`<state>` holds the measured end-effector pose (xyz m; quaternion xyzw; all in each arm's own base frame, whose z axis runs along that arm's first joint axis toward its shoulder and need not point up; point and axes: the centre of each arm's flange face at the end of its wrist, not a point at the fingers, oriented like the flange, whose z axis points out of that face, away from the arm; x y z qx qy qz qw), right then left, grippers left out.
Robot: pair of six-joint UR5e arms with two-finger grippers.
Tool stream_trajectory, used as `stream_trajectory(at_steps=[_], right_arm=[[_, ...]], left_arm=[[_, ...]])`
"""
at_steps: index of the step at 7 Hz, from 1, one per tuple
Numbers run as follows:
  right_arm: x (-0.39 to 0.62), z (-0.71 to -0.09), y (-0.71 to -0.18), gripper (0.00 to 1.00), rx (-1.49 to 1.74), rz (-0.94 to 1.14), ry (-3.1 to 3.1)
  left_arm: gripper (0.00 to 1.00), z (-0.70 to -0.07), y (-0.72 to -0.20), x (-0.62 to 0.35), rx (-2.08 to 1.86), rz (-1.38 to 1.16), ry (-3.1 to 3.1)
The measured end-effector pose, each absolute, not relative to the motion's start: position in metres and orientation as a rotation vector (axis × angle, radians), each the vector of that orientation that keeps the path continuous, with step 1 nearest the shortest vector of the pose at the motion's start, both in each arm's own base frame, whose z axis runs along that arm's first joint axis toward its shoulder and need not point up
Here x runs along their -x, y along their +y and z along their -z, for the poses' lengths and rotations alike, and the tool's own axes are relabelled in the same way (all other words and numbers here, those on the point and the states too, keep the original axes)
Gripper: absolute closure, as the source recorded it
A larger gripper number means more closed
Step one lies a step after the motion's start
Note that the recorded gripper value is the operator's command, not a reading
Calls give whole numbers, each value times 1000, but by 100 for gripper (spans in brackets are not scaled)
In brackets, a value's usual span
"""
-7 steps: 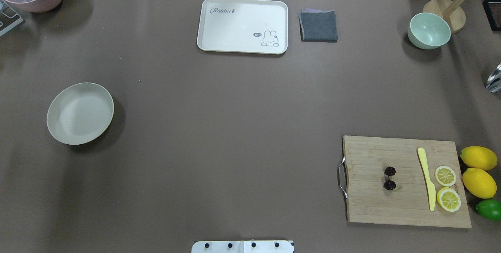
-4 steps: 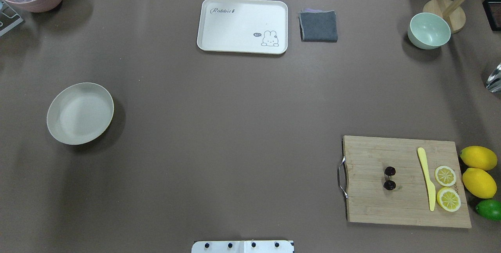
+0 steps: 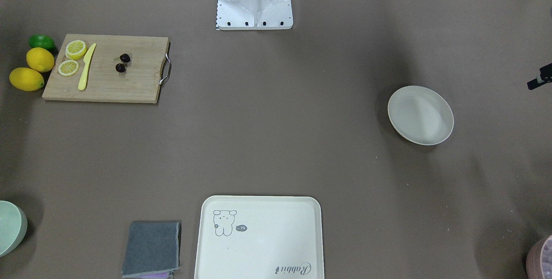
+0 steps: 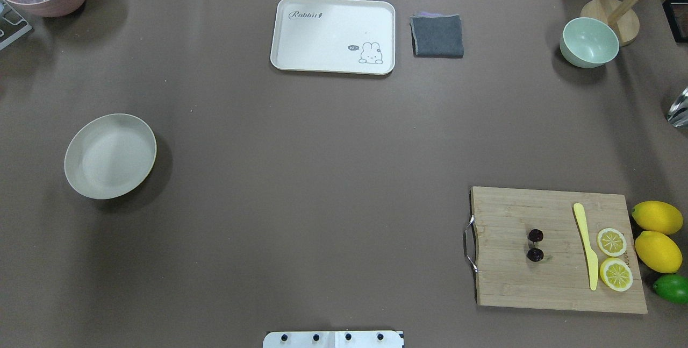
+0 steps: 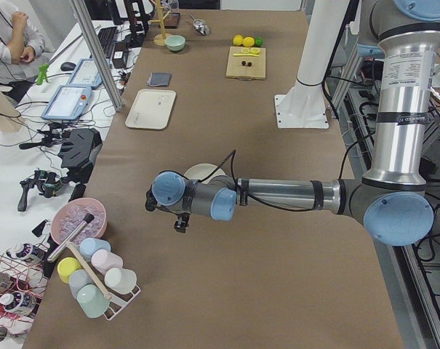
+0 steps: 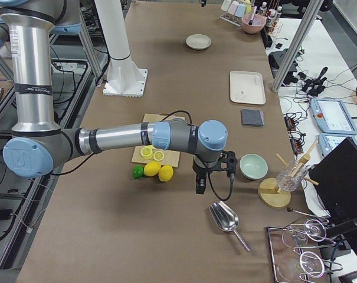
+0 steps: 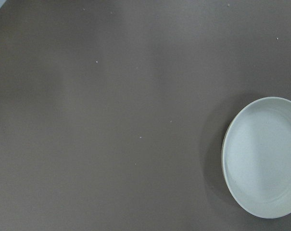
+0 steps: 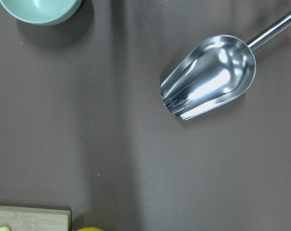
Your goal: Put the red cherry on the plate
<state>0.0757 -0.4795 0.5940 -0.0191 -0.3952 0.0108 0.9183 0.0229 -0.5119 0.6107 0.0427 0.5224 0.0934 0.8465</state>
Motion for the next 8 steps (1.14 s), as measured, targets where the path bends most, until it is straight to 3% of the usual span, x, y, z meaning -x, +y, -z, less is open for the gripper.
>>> stream_trajectory(at_steps=[3,8], right_arm=[[-76,-596,-480,0,28,-17,-812],[-76,-597,-478,0,29,-17,-814]], left_arm=[[2,-598,-519,-78,-61,-256,1126],[2,-628,-533,-154,-59,-250,1114]])
